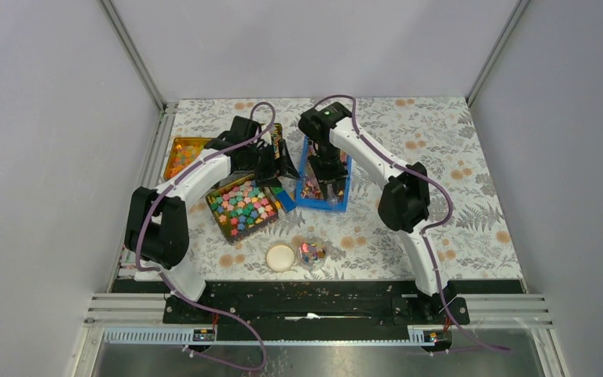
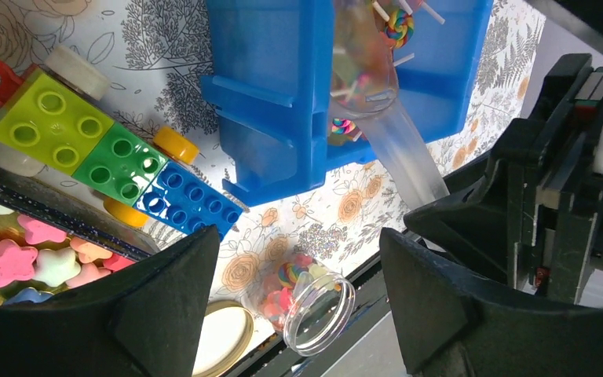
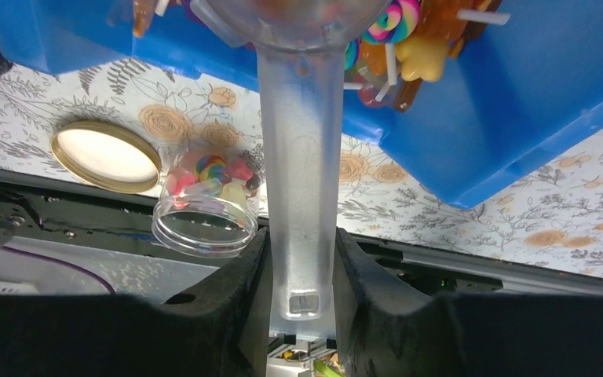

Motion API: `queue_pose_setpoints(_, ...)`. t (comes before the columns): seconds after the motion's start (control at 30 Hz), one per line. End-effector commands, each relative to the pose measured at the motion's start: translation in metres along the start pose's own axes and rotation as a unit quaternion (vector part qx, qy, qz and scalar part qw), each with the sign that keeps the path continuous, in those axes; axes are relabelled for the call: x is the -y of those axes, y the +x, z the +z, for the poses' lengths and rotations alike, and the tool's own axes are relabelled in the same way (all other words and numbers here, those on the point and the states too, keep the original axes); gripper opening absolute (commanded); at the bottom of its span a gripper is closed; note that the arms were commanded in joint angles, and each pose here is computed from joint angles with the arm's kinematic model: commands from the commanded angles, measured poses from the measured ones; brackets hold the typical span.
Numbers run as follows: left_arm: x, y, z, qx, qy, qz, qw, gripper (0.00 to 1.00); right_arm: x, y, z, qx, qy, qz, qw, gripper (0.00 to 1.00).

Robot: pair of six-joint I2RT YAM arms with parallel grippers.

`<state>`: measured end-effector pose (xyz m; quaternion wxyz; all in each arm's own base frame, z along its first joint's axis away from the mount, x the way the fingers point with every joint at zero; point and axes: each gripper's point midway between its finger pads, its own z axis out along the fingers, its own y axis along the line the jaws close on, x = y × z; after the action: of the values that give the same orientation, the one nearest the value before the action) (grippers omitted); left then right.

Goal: Pack the candies
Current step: Scoop the fake candies from the storage box.

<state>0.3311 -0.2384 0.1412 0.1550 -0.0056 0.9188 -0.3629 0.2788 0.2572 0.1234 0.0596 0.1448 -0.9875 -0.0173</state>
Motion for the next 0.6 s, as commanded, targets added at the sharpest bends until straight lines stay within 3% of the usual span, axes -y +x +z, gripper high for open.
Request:
queue_pose_setpoints(0.0,0.010,-0.015,-0.006,0.015,0.016,0.019,1.000,0.75,0.020,0.017,-0.020,-0.030,0.044,-0.004,0.999,0.00)
queue_pose_setpoints(0.23,0.010,-0.015,-0.007,0.016,0.017,0.020,1.000,0.75,0.019,-0.006,-0.026,0.040,0.039,-0.012,0.998,0.00)
queue_pose_setpoints(0.57,0.010,-0.011,-0.011,0.022,0.018,0.020,0.999,0.75,0.025,0.007,-0.022,0.073,0.027,-0.031,0.997,0.00)
